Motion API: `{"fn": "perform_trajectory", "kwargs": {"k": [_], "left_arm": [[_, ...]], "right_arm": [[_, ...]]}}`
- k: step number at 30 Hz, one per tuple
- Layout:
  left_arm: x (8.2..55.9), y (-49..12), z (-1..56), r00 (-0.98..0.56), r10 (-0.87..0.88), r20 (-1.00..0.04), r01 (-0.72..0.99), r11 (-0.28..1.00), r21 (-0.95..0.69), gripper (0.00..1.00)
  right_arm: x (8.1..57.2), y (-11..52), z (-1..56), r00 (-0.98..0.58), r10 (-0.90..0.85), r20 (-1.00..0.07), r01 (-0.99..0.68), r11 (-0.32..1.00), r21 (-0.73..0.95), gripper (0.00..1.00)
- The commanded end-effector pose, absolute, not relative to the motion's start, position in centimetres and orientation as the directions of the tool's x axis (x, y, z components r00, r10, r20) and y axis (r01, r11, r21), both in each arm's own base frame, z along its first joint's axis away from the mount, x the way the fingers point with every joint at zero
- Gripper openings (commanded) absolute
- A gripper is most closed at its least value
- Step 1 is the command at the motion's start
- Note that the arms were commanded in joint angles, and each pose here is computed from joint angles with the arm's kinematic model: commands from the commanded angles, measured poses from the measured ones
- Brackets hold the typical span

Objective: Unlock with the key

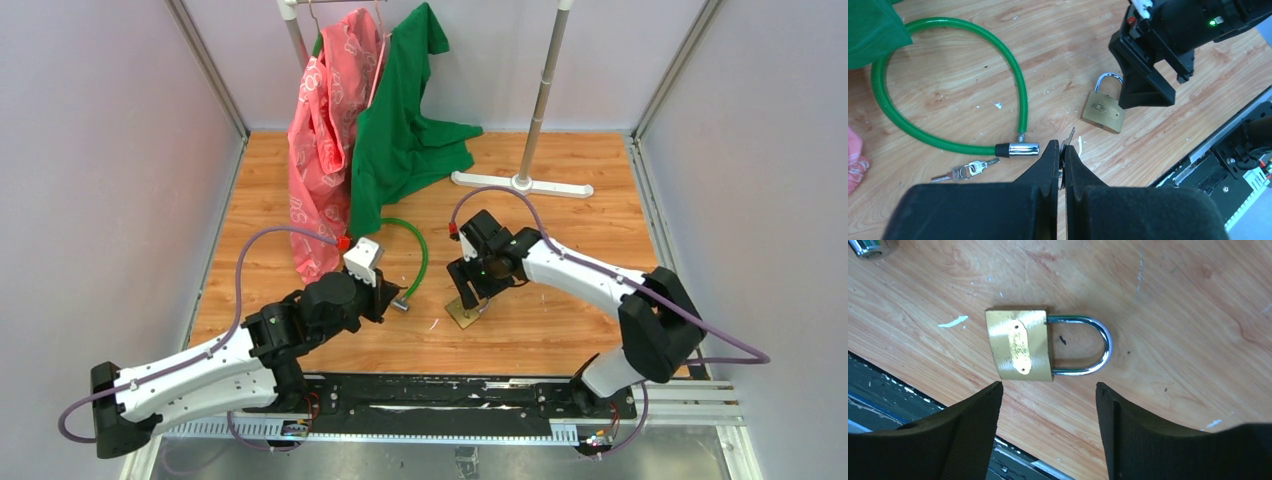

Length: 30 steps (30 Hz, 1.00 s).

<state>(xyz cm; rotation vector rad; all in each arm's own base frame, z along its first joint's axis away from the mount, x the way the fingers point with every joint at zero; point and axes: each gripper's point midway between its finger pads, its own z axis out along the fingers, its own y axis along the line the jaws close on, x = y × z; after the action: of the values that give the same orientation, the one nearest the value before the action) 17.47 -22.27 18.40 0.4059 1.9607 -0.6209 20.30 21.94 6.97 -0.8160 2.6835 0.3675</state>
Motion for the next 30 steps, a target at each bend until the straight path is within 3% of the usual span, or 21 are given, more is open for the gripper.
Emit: {"fn": "perform_trajectory", "kwargs": {"k": [1, 17, 30], "left_arm": [[17.3, -21.2, 17.6, -0.459, 0.004, -0.889, 0.499, 0.828, -0.254, 0.0], [16.7, -19.9, 15.9, -0.481, -0.004, -0.877, 0.472, 0.841, -0.262, 0.0], [16.8, -19.9, 15.5, -0.479, -0.006, -0.878, 0.472, 0.841, -0.264, 0.0]], "right_arm": [[20.2, 23.8, 6.5, -0.772, -0.533, -0.345, -0.615, 0.764, 0.196, 0.69], [19.2, 23.5, 3.8, -0.784, -0.57, -0.245, -0.606, 0.788, 0.105, 0.68], [14.0, 23.1, 3.0, -0.852, -0.487, -0.191, -0.523, 0.797, 0.302, 0.72]]}}
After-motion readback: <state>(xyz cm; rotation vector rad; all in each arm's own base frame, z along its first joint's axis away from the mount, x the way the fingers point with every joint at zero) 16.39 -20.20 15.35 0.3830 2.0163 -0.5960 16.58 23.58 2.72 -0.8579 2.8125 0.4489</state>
